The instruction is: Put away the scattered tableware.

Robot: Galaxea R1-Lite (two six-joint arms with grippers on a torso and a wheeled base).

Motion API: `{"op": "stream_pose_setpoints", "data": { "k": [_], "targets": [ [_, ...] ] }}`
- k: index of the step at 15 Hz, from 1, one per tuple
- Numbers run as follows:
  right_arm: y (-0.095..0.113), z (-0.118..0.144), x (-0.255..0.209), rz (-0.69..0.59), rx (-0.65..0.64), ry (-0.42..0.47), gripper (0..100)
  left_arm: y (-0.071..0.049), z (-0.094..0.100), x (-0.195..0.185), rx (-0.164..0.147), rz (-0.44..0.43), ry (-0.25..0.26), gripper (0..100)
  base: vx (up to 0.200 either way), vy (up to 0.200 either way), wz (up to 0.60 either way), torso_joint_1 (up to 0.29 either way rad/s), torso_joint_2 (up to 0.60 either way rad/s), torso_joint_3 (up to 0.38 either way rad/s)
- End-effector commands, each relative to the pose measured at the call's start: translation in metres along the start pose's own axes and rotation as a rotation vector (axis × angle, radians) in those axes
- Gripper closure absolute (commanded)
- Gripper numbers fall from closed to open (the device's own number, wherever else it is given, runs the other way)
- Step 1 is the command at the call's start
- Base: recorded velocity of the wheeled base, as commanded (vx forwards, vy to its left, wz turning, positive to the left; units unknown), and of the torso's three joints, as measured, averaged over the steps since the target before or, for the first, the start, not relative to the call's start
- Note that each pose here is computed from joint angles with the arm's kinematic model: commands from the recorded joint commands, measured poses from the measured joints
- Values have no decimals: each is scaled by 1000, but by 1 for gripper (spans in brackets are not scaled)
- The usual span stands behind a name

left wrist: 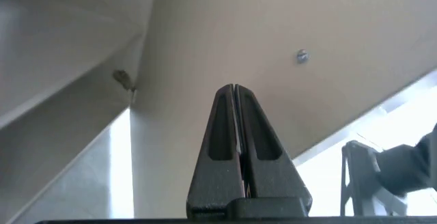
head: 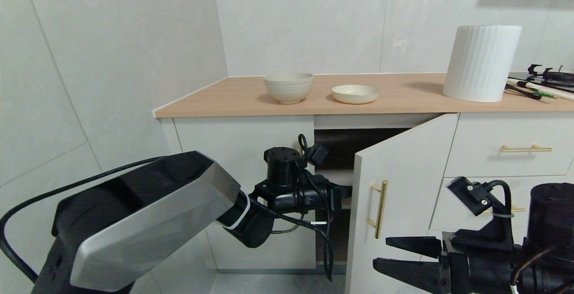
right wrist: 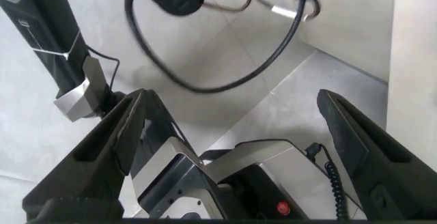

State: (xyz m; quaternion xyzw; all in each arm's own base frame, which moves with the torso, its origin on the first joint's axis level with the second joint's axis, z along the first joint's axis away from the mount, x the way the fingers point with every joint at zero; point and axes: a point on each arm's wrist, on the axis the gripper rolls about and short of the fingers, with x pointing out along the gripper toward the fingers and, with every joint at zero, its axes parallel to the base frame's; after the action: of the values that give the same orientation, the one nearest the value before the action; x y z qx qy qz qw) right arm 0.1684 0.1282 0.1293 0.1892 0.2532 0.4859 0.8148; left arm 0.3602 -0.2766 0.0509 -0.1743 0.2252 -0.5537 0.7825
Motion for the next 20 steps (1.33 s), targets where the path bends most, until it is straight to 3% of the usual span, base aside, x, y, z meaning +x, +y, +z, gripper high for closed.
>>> {"op": "stream_pose_setpoints", "data": {
  "k": [1,3,4,5,6,7,9,10,11,12,15,17,18,20],
  "targets": [
    [0,0,1,1,1,3,0,2,4,7,2,-6,0,100,0,0,0,0,0,0],
    [5,1,-1,19,-13,-7,0,-9,3,12,8,-22,8,100,0,0,0,0,0,0],
    [12,2,-5,40,-29,-19,0,-20,2,16,15,-31,10,100,0,0,0,0,0,0],
    [12,3,-5,43,-31,-21,0,-21,2,16,17,-34,11,100,0,0,0,0,0,0],
    [28,3,-11,100,-64,-38,0,-50,4,19,41,-81,16,100,0,0,0,0,0,0],
    [36,3,-15,132,-81,-45,0,-70,7,20,57,-115,16,100,0,0,0,0,0,0],
    [61,3,-30,230,-131,-74,0,-138,7,18,96,-242,49,100,0,0,0,0,0,0],
    [71,3,-39,268,-147,-79,0,-167,-1,14,92,-291,100,100,0,0,0,0,0,0],
    [78,5,-47,286,-156,-86,0,-182,-4,5,80,-300,141,100,0,0,0,0,0,0],
    [81,8,-51,288,-159,-93,0,-180,-2,-1,73,-284,144,100,0,0,0,0,0,0],
    [78,7,-47,255,-136,-53,0,-116,24,-41,40,-106,44,100,0,0,0,0,0,0],
    [65,11,-39,184,-111,-53,0,-87,34,-84,22,33,-37,100,0,0,0,0,0,0],
    [57,14,-31,149,-98,-45,0,-81,34,-100,22,77,-57,100,0,0,0,0,0,0],
    [26,26,10,-41,-141,-37,0,-82,36,-146,107,217,-114,100,0,0,0,0,0,0]
  ]
}}
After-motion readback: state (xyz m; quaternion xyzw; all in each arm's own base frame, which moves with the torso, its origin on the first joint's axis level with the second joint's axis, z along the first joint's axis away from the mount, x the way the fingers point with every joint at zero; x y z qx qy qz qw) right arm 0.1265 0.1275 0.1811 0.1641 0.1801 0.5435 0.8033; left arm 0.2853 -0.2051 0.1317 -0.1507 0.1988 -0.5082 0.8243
